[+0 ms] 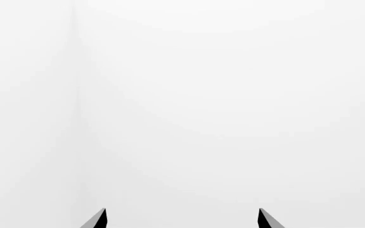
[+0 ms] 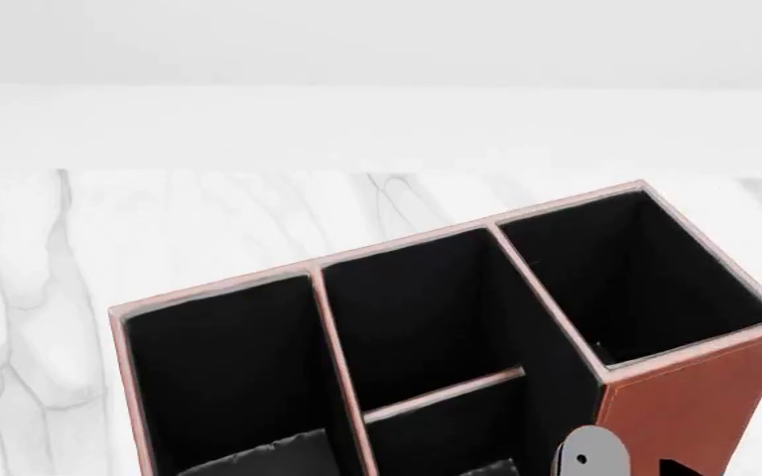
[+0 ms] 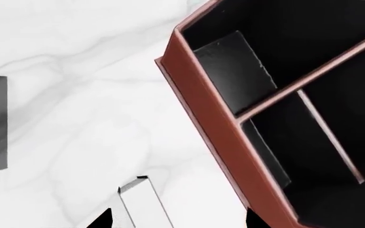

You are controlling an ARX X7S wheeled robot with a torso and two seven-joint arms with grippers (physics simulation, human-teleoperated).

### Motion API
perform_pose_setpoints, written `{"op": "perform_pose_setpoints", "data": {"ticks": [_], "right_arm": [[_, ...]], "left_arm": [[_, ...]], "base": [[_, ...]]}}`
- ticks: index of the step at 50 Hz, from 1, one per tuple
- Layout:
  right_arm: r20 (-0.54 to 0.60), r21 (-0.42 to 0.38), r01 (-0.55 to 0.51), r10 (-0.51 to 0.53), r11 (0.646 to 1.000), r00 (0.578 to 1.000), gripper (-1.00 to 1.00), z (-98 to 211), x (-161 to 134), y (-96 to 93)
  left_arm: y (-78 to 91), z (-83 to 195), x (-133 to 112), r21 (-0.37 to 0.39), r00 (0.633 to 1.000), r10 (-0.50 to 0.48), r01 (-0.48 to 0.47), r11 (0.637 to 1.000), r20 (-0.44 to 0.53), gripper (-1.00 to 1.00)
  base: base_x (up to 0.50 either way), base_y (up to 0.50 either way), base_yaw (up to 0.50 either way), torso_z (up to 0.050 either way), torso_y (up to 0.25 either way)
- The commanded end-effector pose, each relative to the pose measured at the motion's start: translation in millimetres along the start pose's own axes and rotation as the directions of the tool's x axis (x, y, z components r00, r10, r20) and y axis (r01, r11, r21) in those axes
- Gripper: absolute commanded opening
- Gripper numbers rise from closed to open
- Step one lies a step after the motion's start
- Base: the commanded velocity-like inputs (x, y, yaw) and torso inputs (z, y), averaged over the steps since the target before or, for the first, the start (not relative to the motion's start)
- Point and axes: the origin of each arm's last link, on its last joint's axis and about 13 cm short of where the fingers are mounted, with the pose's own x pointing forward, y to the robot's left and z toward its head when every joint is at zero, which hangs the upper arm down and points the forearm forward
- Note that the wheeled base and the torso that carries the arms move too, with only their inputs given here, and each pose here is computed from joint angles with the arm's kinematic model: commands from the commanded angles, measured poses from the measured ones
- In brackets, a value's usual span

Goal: Pick up the book and place it in the front compartment of the caddy.

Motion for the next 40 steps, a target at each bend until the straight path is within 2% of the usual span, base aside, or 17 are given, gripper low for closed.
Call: {"op": "perform_pose_setpoints", "data": {"ticks": [1,40], "right_arm": [[0.000,-0.012,-0.031,0.031,0.999,1.000,1.00,-1,9,-1.2],[-0.084,0.025,-0.094,0.096,0.995,0.992,1.00,-14,36,-13.0]], "left_arm": [[0.9,0,-1,-0.018,1.000,-0.008,0.007,1.000,-0.004,1.00],[1.5,-2,-1,-0.018,1.000,-0.004,0.004,1.000,-0.007,1.00]], "base": [[0.00,0.00,0.00,0.000,0.000],[0.00,0.00,0.00,0.000,0.000]]}}
